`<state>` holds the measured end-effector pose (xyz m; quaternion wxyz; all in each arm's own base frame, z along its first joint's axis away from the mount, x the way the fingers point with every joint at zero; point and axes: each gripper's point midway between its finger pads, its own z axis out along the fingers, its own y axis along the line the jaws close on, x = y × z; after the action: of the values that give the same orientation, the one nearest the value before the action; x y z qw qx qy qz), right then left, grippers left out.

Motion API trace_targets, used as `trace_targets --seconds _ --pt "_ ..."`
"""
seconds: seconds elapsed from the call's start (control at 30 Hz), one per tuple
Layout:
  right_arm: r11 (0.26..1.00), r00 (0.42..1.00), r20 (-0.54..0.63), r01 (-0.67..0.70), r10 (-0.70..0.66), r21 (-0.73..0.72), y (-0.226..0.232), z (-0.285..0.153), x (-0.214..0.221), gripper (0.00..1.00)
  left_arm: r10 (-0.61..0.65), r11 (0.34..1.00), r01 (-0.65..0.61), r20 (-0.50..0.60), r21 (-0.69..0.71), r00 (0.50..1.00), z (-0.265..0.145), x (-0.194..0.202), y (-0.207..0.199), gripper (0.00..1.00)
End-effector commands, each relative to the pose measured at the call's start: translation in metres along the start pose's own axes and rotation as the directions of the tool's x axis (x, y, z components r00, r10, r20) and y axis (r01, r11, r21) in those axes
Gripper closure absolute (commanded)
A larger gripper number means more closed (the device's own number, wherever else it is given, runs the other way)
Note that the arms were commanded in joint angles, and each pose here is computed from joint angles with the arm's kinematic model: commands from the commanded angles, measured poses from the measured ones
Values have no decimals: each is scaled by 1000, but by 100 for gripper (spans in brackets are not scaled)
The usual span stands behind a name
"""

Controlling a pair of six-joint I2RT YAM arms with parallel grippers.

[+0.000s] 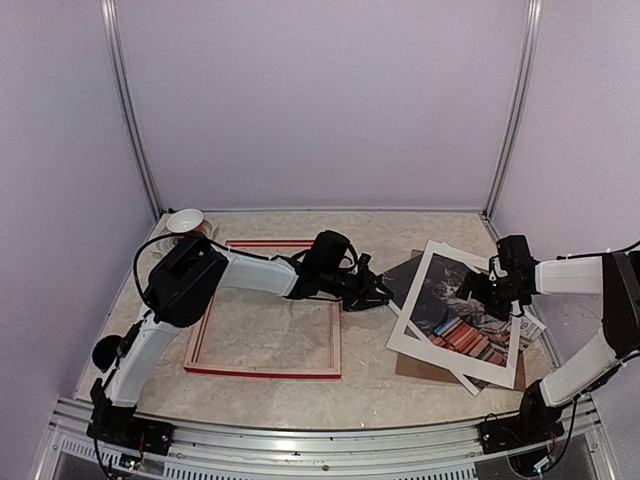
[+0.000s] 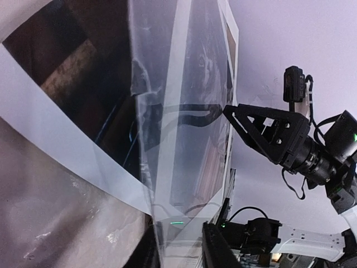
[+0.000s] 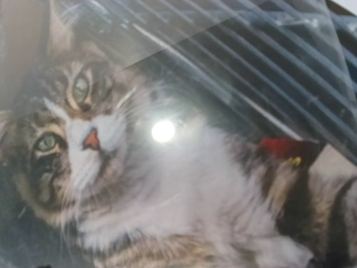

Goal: Put the photo into the frame
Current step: Move the glass panel to the frame body.

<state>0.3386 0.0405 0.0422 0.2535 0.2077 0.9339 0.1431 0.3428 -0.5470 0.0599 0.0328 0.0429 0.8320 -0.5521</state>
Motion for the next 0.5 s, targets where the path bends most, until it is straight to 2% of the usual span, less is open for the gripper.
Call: trace_targets --seconds 0.0,0.13,0.47 --pt "1000 1000 -19 -2 3 1 0 1 7 1 12 1000 -12 -3 17 1000 3 2 6 84" --pt "1000 1000 -4 4 -4 -1 5 -9 1 1 28 999 -28 13 16 1000 -2 -2 1 100" --pt "998 991 130 37 -31 -50 35 -66 -39 1 108 994 -110 82 13 991 -35 -21 -33 100"
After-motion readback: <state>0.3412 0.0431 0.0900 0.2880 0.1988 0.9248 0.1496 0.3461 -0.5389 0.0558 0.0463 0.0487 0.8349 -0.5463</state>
